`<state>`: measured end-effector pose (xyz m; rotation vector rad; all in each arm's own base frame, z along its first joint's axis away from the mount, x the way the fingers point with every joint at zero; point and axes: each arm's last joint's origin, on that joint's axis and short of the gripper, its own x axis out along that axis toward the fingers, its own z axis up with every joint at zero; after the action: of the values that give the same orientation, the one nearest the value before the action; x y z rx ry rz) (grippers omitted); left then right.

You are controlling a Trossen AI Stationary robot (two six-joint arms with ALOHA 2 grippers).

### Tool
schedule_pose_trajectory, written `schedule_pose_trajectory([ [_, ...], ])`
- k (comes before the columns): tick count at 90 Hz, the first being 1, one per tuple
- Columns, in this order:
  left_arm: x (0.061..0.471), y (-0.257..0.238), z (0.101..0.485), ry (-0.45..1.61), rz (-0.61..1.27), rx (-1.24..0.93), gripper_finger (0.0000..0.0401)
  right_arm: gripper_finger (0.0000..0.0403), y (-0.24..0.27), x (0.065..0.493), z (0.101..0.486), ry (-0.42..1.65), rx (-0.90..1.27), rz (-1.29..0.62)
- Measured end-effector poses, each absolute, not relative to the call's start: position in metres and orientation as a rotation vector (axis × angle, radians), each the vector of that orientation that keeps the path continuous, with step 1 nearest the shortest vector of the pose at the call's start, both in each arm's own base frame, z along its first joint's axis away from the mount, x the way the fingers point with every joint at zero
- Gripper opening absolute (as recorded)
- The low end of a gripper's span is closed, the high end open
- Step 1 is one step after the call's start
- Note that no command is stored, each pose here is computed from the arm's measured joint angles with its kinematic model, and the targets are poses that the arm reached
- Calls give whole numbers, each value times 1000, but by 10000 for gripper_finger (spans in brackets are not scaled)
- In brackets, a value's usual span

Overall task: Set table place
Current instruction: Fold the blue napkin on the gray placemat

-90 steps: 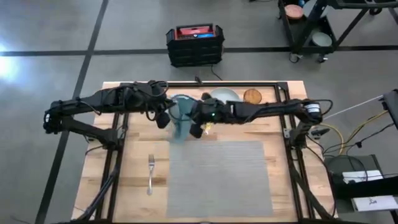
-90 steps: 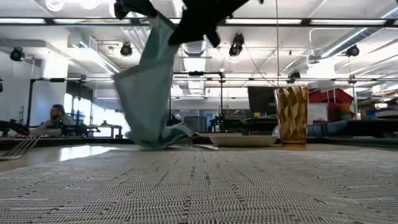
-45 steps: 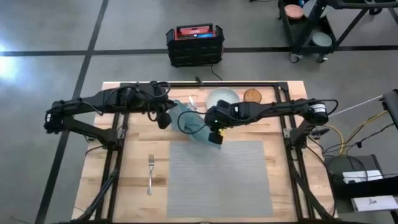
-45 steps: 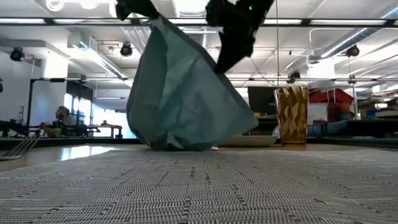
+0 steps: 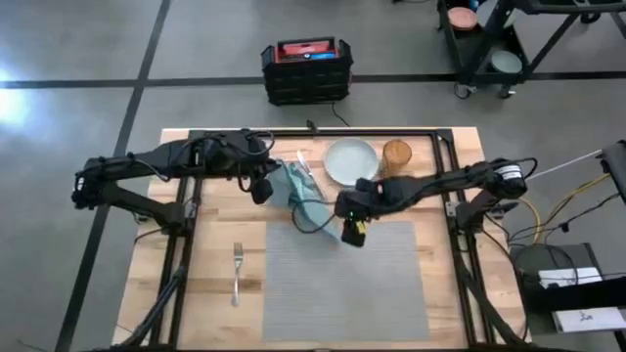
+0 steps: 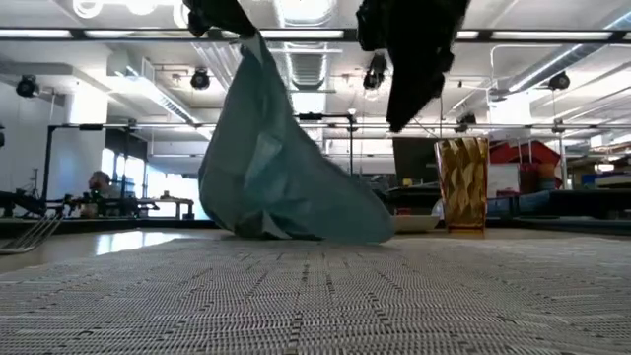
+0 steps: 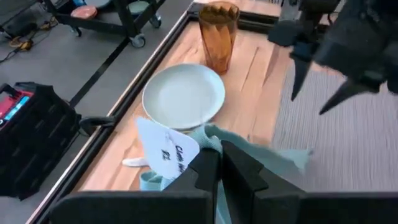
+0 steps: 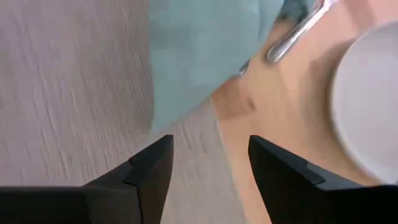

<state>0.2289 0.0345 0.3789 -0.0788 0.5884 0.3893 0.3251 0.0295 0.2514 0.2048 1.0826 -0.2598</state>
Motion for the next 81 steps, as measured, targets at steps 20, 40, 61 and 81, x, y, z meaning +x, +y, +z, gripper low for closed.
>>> schedule_pose_trajectory([
  [20,230,35,376,609,389,-76,0,210,63,323,206,903,314,-246],
  [40,229,35,376,619,387,-68,0,206,89,322,186,705,341,-194],
  [61,229,34,375,627,384,-56,0,193,99,327,152,716,32,-306],
  [81,229,35,376,625,384,-57,0,185,93,333,130,736,1,-401],
])
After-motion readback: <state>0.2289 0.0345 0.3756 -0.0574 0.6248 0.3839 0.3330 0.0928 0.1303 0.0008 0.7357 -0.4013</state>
